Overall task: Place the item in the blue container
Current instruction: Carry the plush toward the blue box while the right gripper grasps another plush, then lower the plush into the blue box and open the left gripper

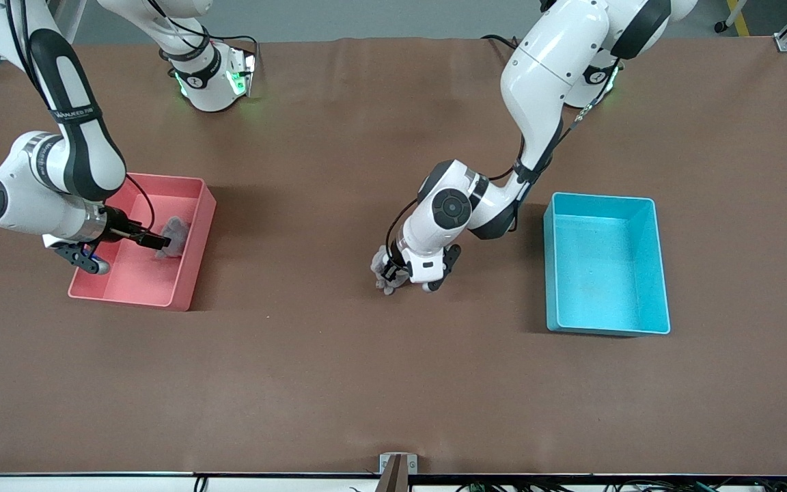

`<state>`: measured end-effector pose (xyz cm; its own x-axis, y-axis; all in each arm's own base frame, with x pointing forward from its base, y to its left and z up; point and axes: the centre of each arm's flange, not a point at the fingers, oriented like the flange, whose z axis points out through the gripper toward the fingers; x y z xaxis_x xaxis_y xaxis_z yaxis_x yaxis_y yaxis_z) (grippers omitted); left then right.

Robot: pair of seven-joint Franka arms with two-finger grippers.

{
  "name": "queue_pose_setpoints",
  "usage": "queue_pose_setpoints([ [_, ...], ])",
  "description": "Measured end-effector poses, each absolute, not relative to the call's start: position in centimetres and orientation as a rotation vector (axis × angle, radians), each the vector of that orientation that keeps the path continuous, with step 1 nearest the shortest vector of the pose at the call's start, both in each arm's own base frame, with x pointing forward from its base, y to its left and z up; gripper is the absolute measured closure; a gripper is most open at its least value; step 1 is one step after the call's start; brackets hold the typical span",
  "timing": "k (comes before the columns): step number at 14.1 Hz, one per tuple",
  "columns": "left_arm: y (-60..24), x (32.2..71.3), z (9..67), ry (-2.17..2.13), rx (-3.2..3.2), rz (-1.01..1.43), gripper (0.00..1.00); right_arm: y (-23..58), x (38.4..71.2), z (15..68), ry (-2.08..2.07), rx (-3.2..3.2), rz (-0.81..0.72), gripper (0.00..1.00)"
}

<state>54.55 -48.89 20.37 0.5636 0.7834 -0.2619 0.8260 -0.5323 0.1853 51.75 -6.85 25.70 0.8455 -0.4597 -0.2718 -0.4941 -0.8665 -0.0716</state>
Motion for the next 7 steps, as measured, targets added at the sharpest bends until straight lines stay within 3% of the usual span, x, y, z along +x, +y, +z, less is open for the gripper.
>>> queue_pose_setpoints([
  [3, -45.5, 57.6, 25.2, 1.266, 2.618, -0.129, 0.72, -6.8, 51.2, 24.0, 0.771, -2.868, 0.423, 0.00],
  [7, -34.9, 61.9, 34.5, 1.038, 2.836, -0.134, 0.76, -6.5, 50.8, 21.4, 0.833, -2.806, 0.490, 0.00],
])
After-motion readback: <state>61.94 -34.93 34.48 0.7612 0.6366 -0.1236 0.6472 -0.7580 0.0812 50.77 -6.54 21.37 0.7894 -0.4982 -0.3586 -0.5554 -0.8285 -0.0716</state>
